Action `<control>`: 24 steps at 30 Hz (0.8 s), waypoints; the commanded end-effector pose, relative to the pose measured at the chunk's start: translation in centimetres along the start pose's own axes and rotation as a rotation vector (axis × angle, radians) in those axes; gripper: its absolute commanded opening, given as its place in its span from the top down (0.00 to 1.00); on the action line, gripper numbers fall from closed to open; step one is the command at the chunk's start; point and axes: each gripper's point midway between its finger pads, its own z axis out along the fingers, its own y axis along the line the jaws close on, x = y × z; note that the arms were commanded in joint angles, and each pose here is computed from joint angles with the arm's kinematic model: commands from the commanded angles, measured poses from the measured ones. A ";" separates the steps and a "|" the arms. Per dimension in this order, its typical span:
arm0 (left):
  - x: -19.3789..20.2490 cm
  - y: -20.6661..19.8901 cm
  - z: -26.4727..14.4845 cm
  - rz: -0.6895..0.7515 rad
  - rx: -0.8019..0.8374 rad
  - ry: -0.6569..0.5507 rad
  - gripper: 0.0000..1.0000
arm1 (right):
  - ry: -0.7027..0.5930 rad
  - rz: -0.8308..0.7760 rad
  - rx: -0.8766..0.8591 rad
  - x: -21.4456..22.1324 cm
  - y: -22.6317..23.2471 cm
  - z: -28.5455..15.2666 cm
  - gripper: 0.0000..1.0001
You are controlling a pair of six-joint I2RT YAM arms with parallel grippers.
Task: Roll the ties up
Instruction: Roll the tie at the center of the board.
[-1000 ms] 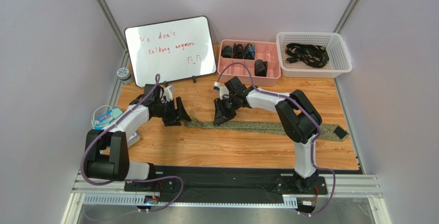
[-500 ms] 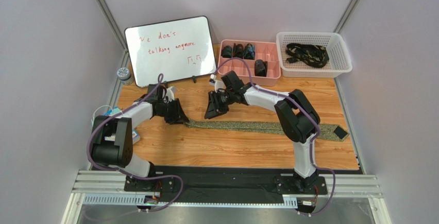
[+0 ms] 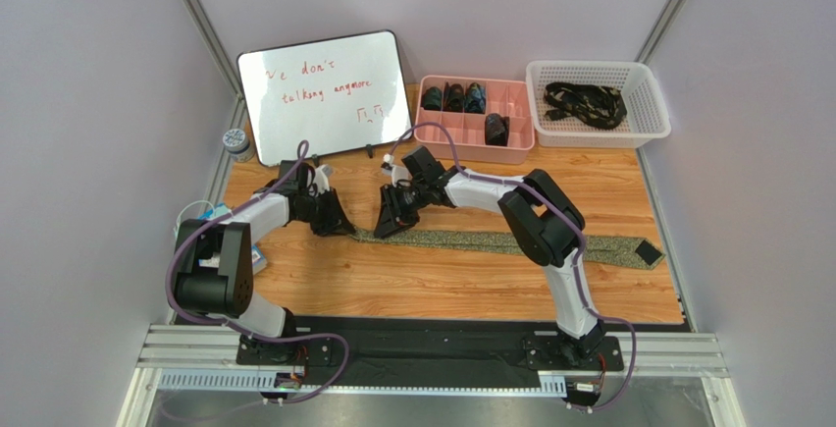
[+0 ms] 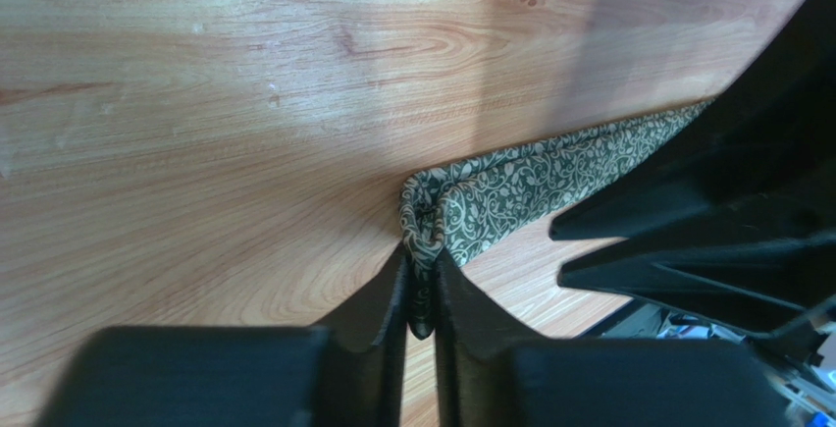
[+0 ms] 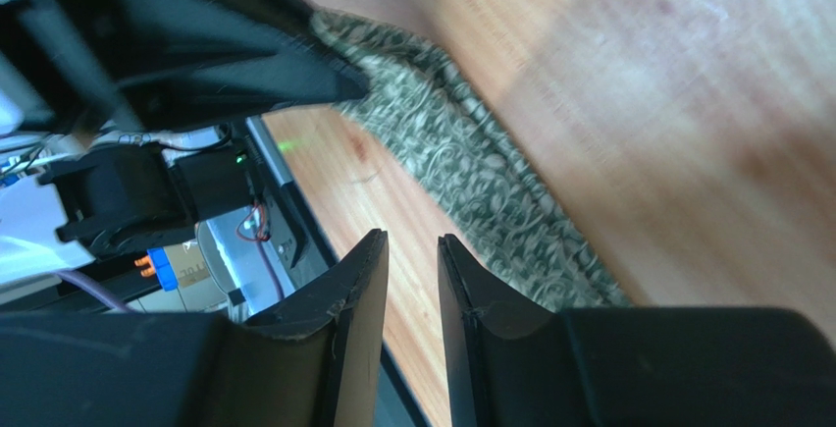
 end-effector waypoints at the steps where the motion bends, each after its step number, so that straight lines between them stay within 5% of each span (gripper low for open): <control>1: -1.7 -1.1 -1.3 0.027 0.009 -0.044 0.71 | -0.013 -0.017 0.022 -1.3 -1.1 1.4 0.70; 6: -2.2 -2.2 -2.7 0.058 0.029 -0.089 0.69 | -0.007 0.010 0.050 -0.9 -2.4 2.0 0.71; 19: -2.0 -3.8 -3.3 0.059 0.085 -0.097 1.00 | -0.020 0.014 0.008 -1.6 -0.4 0.9 0.70; 24: -2.4 -4.4 -3.9 0.106 0.054 -0.134 1.00 | -0.054 0.041 -0.043 -2.5 1.7 -2.8 0.65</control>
